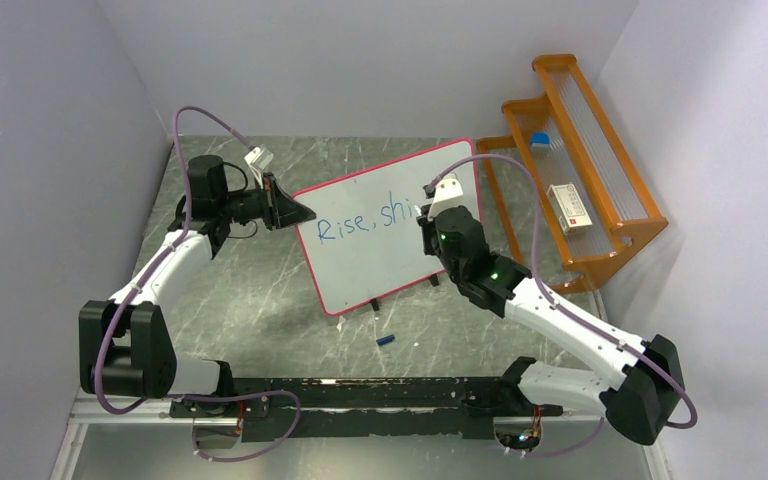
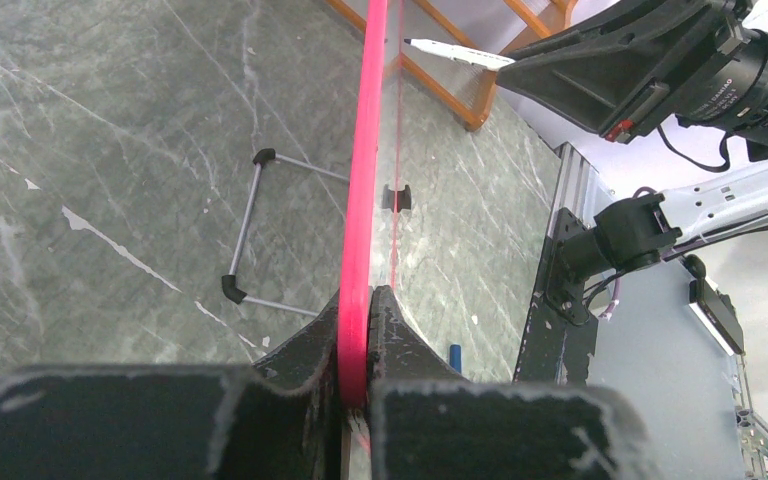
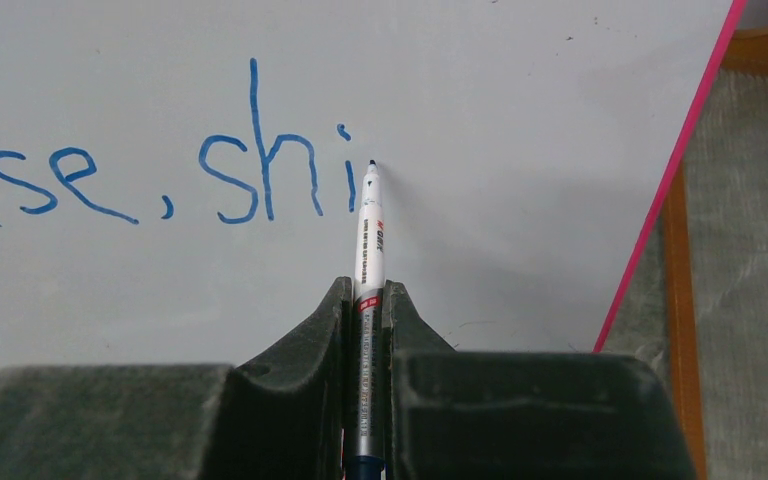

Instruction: Write a sentence on the whiteboard

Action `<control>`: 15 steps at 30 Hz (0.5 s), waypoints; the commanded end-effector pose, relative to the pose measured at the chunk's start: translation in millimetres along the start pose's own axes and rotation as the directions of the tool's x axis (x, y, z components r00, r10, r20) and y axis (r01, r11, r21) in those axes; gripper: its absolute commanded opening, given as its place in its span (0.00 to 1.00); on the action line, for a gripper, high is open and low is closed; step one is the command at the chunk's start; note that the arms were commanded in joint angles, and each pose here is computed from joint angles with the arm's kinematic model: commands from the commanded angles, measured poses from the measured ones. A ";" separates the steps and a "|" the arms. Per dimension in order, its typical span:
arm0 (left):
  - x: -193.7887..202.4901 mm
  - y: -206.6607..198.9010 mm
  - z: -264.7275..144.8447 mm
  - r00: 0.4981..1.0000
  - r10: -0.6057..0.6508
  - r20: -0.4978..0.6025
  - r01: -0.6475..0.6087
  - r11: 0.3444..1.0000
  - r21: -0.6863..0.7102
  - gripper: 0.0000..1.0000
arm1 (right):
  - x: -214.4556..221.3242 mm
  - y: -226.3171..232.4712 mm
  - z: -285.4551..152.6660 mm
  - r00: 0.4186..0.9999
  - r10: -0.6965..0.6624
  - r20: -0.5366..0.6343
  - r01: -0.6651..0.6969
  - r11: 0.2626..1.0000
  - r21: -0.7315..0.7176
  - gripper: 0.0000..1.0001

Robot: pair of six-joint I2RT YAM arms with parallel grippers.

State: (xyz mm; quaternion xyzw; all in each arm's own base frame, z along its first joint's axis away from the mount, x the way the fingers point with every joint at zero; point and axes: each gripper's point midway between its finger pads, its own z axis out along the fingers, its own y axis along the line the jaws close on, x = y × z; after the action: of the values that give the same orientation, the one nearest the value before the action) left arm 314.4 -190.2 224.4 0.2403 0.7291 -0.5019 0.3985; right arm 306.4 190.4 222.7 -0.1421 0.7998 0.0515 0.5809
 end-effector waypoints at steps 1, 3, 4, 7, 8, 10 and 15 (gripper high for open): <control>31.5 22.8 6.6 0.997 -0.022 -0.075 0.015 0.996 -0.084 0.05 | -23.6 -4.4 4.7 0.998 0.014 0.060 -0.016 1.000 0.021 0.00; 31.1 22.4 6.6 0.997 -0.019 -0.074 0.013 0.996 -0.083 0.05 | -24.6 -3.8 6.3 0.998 0.013 0.061 -0.014 1.000 0.019 0.00; 31.5 22.8 6.7 0.997 -0.021 -0.074 0.015 0.996 -0.084 0.05 | -25.3 -3.7 7.2 0.998 0.013 0.062 -0.014 1.000 0.017 0.00; 31.6 22.6 6.7 0.997 -0.023 -0.075 0.017 0.996 -0.082 0.05 | -26.8 -4.1 9.3 0.998 0.014 0.066 -0.015 1.000 0.019 0.00; 31.6 22.6 6.8 0.997 -0.023 -0.075 0.017 0.996 -0.082 0.05 | -27.1 -4.1 9.9 0.998 0.014 0.066 -0.015 1.000 0.019 0.00; 31.6 22.8 6.8 0.997 -0.023 -0.076 0.017 0.996 -0.082 0.05 | -27.8 -4.3 11.2 0.998 0.015 0.068 -0.016 1.000 0.019 0.00; 32.1 23.0 6.9 0.997 -0.024 -0.077 0.017 0.996 -0.082 0.05 | -24.2 -3.7 14.5 0.998 0.013 0.058 -0.014 1.000 0.014 0.00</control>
State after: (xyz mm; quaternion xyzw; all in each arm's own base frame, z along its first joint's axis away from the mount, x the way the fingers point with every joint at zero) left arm 314.7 -190.2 224.2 0.2400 0.7295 -0.5018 0.3981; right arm 319.9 191.5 226.6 -0.1389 0.7953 0.0444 0.5885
